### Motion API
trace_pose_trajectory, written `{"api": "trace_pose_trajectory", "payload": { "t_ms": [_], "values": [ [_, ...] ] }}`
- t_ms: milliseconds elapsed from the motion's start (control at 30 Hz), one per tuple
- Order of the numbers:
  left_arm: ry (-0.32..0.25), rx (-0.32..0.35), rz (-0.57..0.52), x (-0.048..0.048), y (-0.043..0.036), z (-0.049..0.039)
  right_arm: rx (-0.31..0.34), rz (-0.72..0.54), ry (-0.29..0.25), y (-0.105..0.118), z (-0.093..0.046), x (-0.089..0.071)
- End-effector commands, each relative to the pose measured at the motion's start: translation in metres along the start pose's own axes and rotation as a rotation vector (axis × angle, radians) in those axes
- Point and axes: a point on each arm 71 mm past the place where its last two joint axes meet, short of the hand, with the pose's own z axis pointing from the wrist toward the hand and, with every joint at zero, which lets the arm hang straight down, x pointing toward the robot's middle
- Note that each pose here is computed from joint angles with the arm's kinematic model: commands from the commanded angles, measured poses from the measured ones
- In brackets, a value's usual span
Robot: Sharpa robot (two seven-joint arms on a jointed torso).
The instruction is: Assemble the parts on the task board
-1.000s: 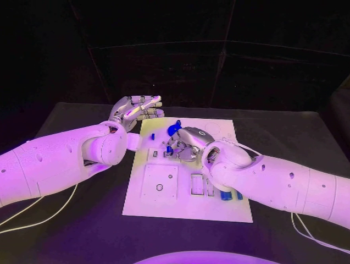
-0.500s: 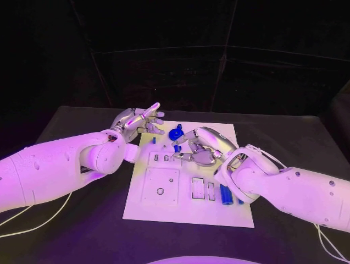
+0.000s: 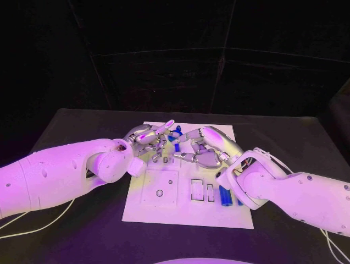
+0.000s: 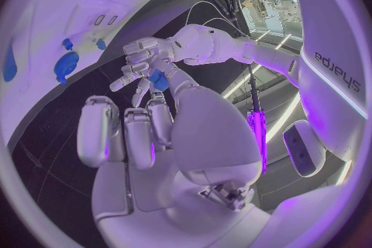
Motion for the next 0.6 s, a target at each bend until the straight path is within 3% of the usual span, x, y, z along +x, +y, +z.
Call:
{"api": "trace_pose_trajectory", "payload": {
  "t_ms": [33,433,600],
  "values": [
    [0.118,-0.072,-0.013,0.0119,0.0047,0.0007,-0.035,0.006,-0.055,0.004,0.0,-0.004],
    [0.253,-0.085,-0.088,0.0288,0.0068,-0.0005,-0.037,-0.008,-0.089,0.001,0.004,-0.006],
    [0.261,-0.082,-0.108,0.0299,0.0074,-0.0014,-0.034,-0.01,-0.088,0.0,0.004,-0.006]
  ]
}}
